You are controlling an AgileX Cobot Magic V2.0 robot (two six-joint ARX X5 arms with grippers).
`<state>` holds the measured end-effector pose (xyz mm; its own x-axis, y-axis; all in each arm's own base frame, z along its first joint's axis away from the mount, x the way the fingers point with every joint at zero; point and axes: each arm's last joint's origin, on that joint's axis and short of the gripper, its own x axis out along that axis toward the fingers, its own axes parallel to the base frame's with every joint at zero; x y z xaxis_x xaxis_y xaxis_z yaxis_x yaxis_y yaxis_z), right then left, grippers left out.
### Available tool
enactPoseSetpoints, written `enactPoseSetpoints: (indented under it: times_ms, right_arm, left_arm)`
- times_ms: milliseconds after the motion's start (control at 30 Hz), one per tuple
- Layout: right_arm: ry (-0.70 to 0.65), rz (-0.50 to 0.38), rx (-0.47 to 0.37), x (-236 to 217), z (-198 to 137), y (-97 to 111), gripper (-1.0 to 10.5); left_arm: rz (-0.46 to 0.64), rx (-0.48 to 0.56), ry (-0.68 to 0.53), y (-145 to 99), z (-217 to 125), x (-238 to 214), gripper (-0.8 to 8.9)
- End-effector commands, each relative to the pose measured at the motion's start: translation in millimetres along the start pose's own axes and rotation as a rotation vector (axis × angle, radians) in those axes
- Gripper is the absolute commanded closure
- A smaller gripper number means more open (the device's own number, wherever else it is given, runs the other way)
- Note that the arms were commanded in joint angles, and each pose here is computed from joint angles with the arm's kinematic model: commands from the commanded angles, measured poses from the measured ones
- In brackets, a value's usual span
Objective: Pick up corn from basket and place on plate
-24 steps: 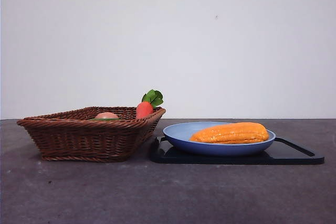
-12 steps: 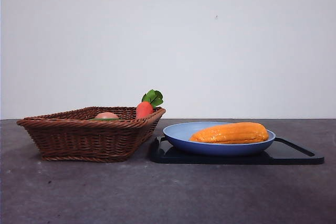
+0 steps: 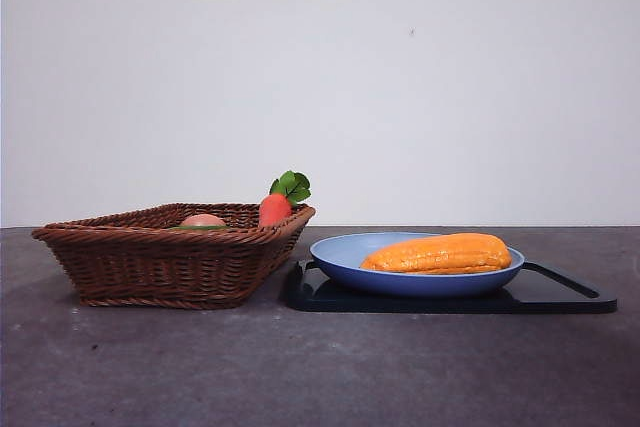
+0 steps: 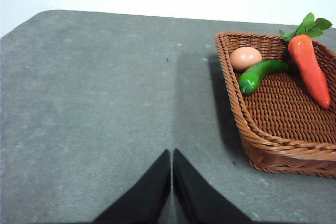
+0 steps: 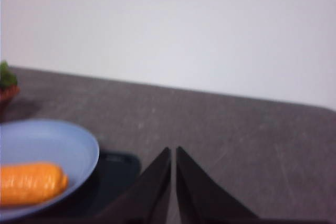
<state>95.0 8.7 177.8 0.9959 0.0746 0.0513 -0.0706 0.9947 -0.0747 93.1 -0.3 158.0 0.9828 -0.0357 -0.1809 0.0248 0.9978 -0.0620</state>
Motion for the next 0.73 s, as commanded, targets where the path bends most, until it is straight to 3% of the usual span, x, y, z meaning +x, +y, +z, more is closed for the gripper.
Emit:
enactPoseSetpoints:
  times_ms: [33,433,733]
  right_arm:
    - [0.025,-0.001,0.022,1,-9,1,9.4]
    - [0.179,0.01,0.019,0,-24,2,9.4]
    - [0.143,0.008,0.02,0,-21,2,9.4]
  left_arm:
    - [0.005,-0.009,0.033,1,-8,2,8.07]
    - [0.005,-0.009,0.033,1,-8,2,8.07]
    - [0.005,-0.009,0.033,1,-8,2,8.07]
